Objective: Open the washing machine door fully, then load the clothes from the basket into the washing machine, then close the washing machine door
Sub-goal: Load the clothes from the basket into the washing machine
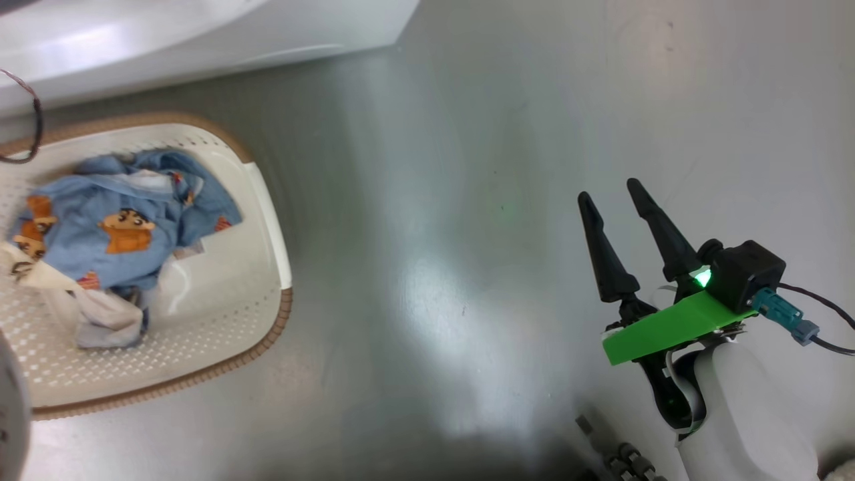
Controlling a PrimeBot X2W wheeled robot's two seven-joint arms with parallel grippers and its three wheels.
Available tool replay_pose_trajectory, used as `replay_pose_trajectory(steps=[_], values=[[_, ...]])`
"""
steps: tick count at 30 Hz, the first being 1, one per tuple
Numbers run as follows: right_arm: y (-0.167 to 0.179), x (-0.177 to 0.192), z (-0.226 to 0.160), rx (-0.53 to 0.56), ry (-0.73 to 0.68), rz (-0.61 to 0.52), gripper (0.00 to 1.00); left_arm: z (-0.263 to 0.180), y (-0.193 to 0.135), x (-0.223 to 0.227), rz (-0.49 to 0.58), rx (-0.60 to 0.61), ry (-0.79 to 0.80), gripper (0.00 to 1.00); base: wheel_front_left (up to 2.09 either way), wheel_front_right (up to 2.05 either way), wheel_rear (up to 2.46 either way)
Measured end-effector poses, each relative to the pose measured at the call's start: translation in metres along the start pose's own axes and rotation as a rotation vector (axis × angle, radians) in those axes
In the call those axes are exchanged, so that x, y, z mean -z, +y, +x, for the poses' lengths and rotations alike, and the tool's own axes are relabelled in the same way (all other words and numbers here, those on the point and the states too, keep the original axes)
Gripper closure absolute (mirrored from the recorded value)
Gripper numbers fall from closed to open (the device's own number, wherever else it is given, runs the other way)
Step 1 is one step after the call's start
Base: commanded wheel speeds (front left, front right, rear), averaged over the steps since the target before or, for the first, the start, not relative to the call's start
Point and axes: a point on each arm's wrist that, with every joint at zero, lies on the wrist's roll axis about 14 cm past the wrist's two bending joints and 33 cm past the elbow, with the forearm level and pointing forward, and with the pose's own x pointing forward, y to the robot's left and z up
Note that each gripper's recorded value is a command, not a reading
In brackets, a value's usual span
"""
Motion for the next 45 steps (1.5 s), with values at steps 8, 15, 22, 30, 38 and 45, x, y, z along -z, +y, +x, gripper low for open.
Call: replay_pose_trajectory(steps=[8,15,22,30,38,45], values=[[0.004,-0.022,-0.001,-0.007,-0.054,0.000,0.00,-0.029,0.000,-0.013,-0.027,-0.008,-0.037,0.00,0.00,0.00,0.00],[0.009,-0.037,-0.010,-0.013,-0.083,0.003,0.00,-0.064,0.003,-0.020,-0.050,-0.026,-0.058,0.00,0.00,0.00,0.00],[0.018,-0.063,-0.021,-0.030,-0.142,0.000,0.00,-0.110,0.003,-0.032,-0.062,-0.041,-0.091,0.00,0.00,0.00,0.00],[0.020,-0.083,-0.040,-0.027,-0.189,-0.002,0.00,-0.162,0.002,-0.051,-0.087,-0.072,-0.153,0.00,0.00,0.00,0.00],[0.024,-0.101,-0.065,-0.029,-0.238,-0.010,0.00,-0.216,0.005,-0.067,-0.062,-0.117,-0.189,0.00,0.00,0.00,0.00],[0.029,-0.119,-0.085,-0.037,-0.292,-0.018,0.00,-0.261,0.006,-0.075,-0.043,-0.143,-0.198,0.00,0.00,0.00,0.00]])
